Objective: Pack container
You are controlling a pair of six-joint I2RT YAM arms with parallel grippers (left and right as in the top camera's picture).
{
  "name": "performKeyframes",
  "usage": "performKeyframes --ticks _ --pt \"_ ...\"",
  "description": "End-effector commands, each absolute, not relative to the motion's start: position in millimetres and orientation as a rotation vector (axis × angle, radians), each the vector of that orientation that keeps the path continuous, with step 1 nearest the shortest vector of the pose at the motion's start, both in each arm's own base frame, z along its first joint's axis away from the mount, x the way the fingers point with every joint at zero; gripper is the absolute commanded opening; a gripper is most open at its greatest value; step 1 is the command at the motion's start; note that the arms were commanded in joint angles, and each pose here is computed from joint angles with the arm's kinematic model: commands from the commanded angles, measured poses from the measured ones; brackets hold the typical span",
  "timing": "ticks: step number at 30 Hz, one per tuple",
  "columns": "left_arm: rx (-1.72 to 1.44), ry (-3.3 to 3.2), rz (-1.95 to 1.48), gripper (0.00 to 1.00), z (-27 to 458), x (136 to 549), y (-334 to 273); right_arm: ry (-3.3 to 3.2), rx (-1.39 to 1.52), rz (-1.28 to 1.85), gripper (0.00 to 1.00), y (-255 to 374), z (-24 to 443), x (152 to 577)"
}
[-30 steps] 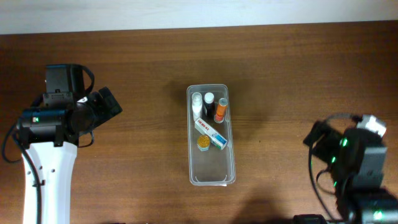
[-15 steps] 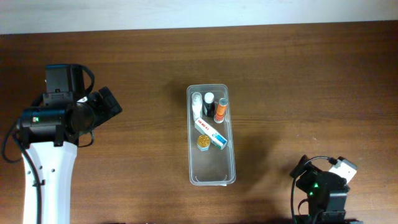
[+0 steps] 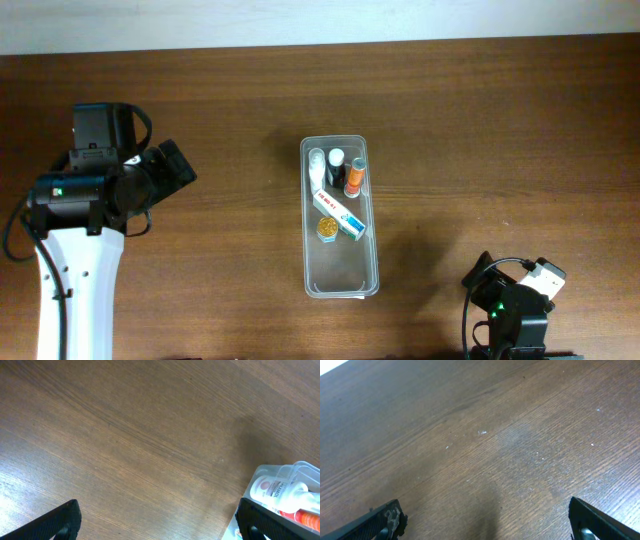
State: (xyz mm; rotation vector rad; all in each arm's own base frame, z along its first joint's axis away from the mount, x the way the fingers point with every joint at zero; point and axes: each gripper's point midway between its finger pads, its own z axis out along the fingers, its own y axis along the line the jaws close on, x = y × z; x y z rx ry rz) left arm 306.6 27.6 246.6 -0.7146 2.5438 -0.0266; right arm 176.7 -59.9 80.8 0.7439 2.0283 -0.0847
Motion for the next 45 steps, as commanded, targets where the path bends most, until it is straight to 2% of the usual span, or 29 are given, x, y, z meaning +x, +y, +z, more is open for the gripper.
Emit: performKeyframes --ticks 1,27,31,38,45 --pt "-0.717 2.537 -0.025 1.0 249 307 29 2.016 0.749 -0.11 0.98 -64 79 177" --pt "-0.716 2.538 -0.024 1.0 249 307 29 2.016 0.749 -0.11 0.98 -64 80 177" --pt "-0.744 2.498 0.114 0.99 254 302 48 2.015 0.749 -0.11 0.98 -64 80 177" --pt "-0.744 2.439 0.13 0.99 269 294 52 2.015 0.749 -0.11 0.98 -64 80 177" --pt "-0.429 2.277 0.114 1.0 312 306 45 2.015 0.749 -0.11 0.98 -64 80 177"
